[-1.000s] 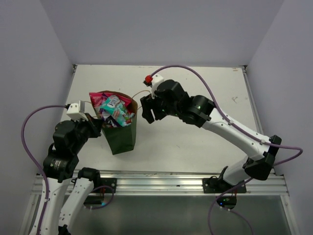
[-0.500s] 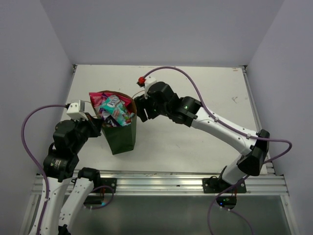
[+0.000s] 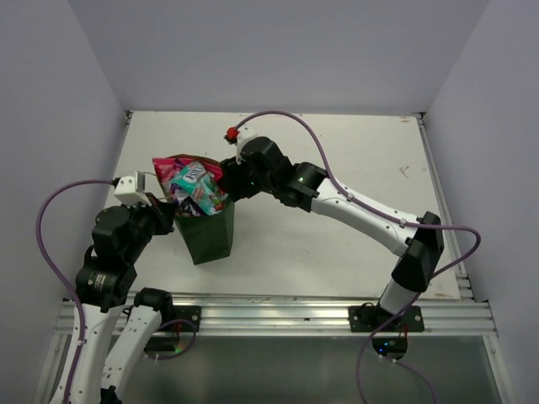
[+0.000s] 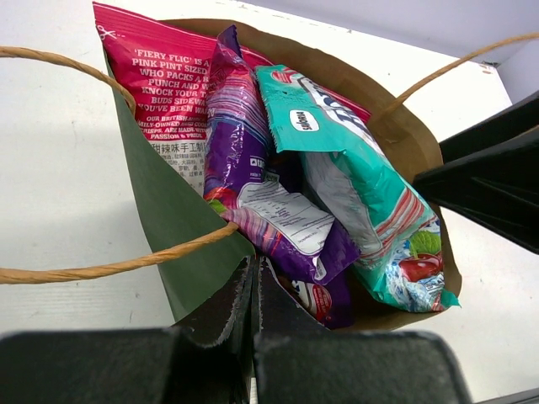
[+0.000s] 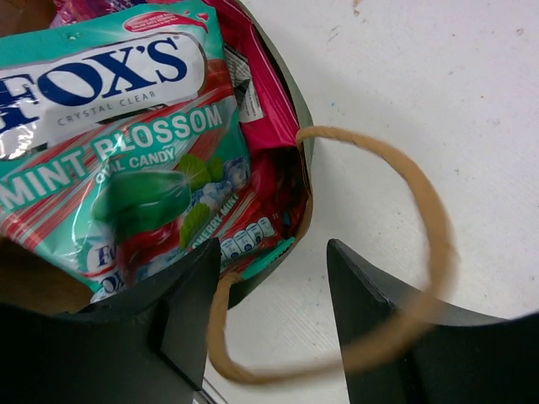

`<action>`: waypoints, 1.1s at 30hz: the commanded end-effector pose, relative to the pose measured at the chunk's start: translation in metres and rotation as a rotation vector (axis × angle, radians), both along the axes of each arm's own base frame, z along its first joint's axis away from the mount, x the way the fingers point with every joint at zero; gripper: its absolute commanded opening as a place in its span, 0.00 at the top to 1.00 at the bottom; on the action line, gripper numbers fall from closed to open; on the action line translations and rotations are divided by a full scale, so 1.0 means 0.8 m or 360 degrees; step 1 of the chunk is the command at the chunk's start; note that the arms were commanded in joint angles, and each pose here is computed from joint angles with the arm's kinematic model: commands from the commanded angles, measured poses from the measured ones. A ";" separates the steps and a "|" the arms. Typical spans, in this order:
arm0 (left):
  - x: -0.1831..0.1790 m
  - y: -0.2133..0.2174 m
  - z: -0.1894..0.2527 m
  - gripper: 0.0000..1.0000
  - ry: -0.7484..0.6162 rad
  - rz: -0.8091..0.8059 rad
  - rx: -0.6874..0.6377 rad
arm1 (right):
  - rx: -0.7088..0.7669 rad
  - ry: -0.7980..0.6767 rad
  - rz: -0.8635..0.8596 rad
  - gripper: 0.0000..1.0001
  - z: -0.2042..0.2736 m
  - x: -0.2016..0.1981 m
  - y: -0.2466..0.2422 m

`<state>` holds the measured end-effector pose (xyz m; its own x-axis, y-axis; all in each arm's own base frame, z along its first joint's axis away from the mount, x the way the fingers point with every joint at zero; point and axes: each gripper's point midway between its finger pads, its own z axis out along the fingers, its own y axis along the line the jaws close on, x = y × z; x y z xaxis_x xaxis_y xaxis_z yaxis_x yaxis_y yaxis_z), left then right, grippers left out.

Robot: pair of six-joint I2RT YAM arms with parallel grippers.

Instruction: Place the snacks into the paper bag

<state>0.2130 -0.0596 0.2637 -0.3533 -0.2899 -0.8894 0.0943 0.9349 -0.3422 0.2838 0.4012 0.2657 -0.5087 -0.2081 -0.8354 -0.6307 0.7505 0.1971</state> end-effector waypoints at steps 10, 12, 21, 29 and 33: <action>0.014 0.002 0.008 1.00 -0.0054 0.0027 0.0001 | 0.0041 -0.0051 -0.0013 0.66 0.027 0.027 0.020; 0.016 0.001 0.006 1.00 -0.0056 0.0023 -0.0003 | 0.0001 -0.0026 -0.0009 0.79 0.017 0.027 0.022; 0.025 -0.015 0.024 1.00 -0.0161 -0.0080 -0.0030 | -0.0042 -0.0002 0.0026 1.00 0.007 0.022 0.020; 0.033 -0.045 0.080 1.00 -0.0322 -0.0280 -0.0116 | -0.0075 -0.0165 -0.0005 1.00 0.062 0.029 -0.001; 0.042 -0.065 0.083 1.00 -0.0336 -0.0416 -0.0151 | -0.0053 -0.0250 -0.0042 1.00 0.098 0.030 -0.014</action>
<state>0.2402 -0.0883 0.2769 -0.3624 -0.2841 -0.8877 0.2255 0.8974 -0.3792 0.3048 0.4037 0.2810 -0.4740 -0.2980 -0.8286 -0.6390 0.7638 0.0909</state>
